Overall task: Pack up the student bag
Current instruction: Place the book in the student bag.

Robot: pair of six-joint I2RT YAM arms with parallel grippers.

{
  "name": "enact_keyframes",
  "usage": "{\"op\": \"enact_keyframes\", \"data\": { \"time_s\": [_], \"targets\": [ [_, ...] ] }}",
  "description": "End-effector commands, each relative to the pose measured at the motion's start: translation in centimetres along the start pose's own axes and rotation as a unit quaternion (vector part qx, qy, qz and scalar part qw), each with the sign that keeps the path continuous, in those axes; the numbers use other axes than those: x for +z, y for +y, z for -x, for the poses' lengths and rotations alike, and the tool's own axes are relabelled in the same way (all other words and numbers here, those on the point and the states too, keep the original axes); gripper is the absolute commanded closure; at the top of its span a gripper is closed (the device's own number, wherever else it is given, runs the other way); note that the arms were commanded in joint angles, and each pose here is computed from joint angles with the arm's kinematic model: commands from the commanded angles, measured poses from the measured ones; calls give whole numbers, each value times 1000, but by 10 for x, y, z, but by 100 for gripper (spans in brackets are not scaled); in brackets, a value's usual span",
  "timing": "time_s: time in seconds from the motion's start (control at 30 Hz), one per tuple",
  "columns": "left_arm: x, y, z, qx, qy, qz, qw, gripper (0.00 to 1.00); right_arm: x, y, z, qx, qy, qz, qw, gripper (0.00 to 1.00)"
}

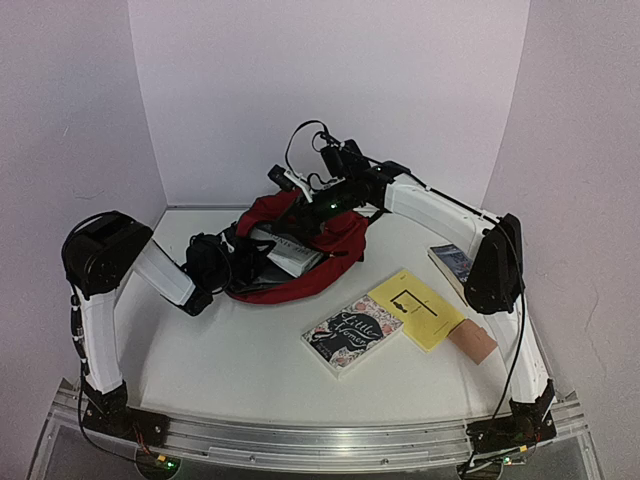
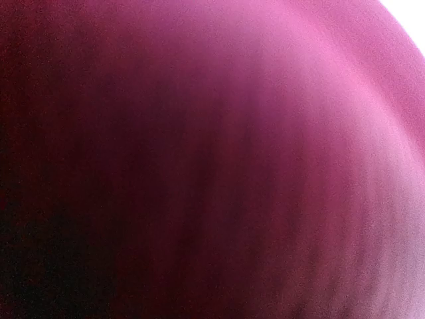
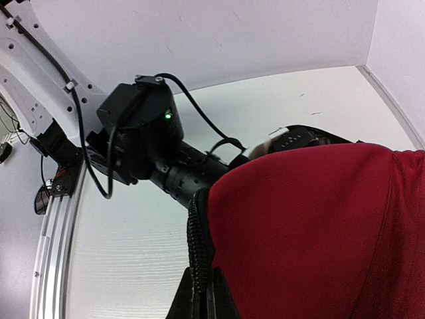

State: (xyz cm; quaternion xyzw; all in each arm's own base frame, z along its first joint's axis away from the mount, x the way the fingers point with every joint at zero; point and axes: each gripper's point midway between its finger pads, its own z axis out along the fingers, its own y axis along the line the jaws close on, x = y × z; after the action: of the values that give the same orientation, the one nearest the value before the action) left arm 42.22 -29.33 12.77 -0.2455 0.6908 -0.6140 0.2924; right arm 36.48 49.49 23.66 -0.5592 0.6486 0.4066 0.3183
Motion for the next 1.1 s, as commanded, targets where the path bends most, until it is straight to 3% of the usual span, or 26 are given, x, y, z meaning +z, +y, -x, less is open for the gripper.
{"op": "enact_keyframes", "data": {
  "time_s": [0.0, 0.07, 0.33, 0.7, 0.87, 1.07],
  "targets": [
    [22, -55, 9, 15, 6, -103, 995, 90, -33, 49, 59, -37, -57, 48, 997, 100],
    [32, -45, 14, 5, 6, -92, 996, 88, -35, 53, 61, -36, -60, 58, 996, 100],
    [21, -14, 51, -15, -51, -53, 997, 55, -39, 44, 48, -25, -43, 46, 998, 100],
    [-27, -29, 39, 65, -43, 71, 994, 3, -78, -86, 25, 91, -53, -133, 986, 100],
    [-47, -39, 42, 99, -53, 114, 987, 0, -100, -152, -12, 129, -34, -254, 958, 100],
    [-55, -43, 35, 128, -25, 151, 980, 1, -124, -217, -91, 183, 24, -348, 919, 100]
  ]
}}
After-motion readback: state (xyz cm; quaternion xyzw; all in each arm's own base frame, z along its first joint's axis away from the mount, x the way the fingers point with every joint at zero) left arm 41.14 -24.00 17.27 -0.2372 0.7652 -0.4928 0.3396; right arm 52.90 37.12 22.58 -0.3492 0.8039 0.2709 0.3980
